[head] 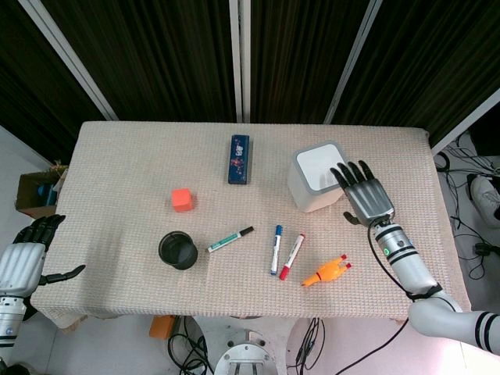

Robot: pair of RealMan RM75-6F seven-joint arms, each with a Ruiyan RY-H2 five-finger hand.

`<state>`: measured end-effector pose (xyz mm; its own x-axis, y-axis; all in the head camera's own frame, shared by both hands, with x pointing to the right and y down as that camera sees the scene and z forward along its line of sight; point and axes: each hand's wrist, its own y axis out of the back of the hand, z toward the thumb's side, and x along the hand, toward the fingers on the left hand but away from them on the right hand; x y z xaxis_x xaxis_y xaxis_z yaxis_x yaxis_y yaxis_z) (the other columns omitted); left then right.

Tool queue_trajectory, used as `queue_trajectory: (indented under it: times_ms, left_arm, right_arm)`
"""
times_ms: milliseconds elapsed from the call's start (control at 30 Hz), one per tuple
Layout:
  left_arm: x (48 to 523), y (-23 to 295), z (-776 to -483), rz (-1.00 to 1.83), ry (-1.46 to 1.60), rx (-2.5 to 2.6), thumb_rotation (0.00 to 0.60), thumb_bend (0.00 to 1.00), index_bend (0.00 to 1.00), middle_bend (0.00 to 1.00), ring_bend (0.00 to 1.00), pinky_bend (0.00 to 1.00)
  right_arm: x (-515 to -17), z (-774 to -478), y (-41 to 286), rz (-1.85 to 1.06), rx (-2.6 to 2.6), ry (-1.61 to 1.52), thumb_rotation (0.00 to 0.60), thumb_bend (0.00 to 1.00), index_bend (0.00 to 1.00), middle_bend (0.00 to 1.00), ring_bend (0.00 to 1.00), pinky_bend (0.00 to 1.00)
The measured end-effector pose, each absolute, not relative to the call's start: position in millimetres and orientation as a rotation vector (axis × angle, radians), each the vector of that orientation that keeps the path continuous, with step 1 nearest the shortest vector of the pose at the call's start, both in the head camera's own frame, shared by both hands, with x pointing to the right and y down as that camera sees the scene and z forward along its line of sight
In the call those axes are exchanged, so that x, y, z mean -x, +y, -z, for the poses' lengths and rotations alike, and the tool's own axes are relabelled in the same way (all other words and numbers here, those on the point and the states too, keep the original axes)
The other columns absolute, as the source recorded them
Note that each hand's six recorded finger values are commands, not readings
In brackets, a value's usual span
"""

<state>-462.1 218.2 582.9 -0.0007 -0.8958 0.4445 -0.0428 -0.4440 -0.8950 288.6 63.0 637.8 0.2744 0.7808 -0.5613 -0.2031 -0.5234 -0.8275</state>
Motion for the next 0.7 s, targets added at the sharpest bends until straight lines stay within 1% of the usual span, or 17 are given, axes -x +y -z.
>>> queue_trajectory:
  times_ms: [367, 567, 700]
  left_arm:
    - [457, 218, -581, 1.521, 0.984, 1.567, 0.345, 0.07, 0.1, 0.11, 0.09, 0.2]
    - [456, 218, -580, 1.522, 0.98, 1.568, 0.342, 0.07, 0.1, 0.11, 0.09, 0.2]
    - [457, 219, -580, 1.526, 0.982, 1.565, 0.344, 0.07, 0.1, 0.11, 0.09, 0.2]
  right_arm:
    - [-288, -634, 67, -1.37, 1.667, -0.543, 0.6, 0.18, 0.0, 0.09, 0.0, 0.0]
    - [-282, -635, 69, -1.342, 1.692, -0.55, 0.6, 0.18, 0.0, 0.14, 0.0, 0.0]
    - [-279, -637, 71, -1.326, 1.705, -0.547, 0.6, 0.18, 0.0, 0.2, 0.0, 0.0]
